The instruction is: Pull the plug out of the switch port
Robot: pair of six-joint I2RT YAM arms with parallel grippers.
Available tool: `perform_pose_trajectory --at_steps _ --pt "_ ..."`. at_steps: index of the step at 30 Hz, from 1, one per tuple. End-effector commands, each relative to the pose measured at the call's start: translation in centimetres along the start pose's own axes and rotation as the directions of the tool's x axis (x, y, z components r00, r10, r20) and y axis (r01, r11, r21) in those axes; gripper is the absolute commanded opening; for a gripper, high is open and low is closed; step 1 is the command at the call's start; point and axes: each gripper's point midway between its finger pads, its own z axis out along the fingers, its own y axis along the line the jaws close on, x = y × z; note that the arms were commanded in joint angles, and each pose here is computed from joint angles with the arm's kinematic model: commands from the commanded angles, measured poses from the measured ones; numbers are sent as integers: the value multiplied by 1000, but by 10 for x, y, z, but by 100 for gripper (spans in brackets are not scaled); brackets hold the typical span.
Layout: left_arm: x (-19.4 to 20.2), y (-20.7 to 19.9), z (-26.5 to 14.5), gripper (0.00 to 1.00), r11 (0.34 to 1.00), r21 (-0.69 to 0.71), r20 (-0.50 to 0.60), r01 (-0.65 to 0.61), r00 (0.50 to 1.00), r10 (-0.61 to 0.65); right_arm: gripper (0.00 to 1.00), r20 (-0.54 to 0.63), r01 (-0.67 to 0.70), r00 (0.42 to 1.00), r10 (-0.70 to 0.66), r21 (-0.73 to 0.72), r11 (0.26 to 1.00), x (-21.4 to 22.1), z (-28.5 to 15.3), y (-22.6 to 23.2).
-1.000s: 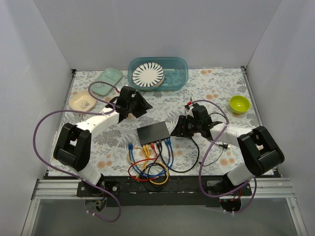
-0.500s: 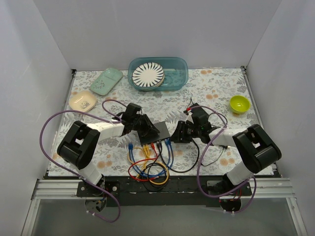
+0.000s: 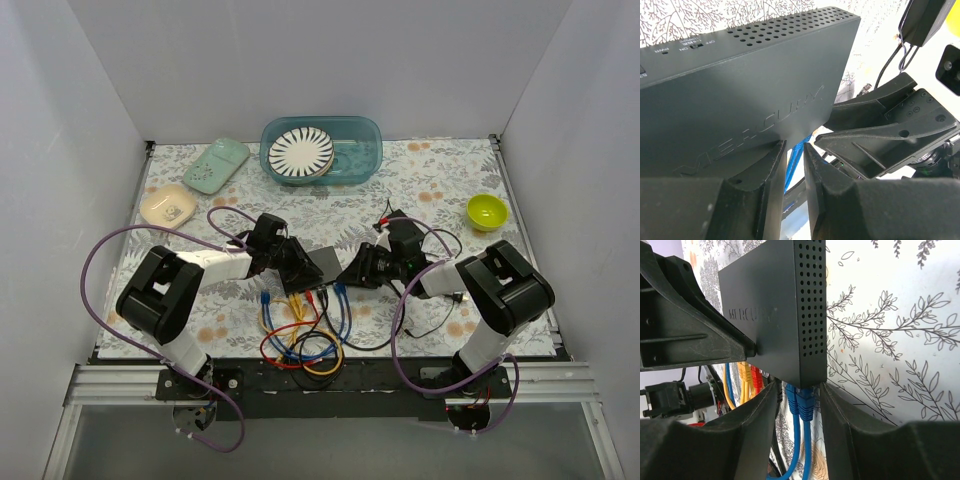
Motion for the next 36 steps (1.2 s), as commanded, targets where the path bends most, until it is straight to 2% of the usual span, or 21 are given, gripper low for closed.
perform_pose_trajectory --at_steps 1,5,15,22,27,31,36 --pt "3 4 -5 20 1000 -13 -5 -10 1000 10 47 -32 -19 999 22 102 995 21 -2 -31" --pt "4 7 -5 20 1000 -13 -8 -10 1000 10 41 -42 -9 999 15 121 993 25 -3 -38" --pt "7 10 -3 21 1000 -11 -24 -13 1000 13 35 -43 -21 999 28 152 988 31 0 -52" --pt "11 5 -3 21 1000 14 -46 -20 999 21 17 -43 -15 999 22 149 989 31 -1 -51" --pt "25 -13 -7 22 991 130 -131 -14 991 32 1 -58 1 998 8 150 989 35 -1 -53" --pt "39 -18 -2 23 987 159 -191 -29 980 60 1 -78 30 997 -17 166 986 35 -2 -56" --pt "37 0 10 23 995 103 -176 -4 984 22 1 -126 75 991 -53 177 981 36 -3 -55"
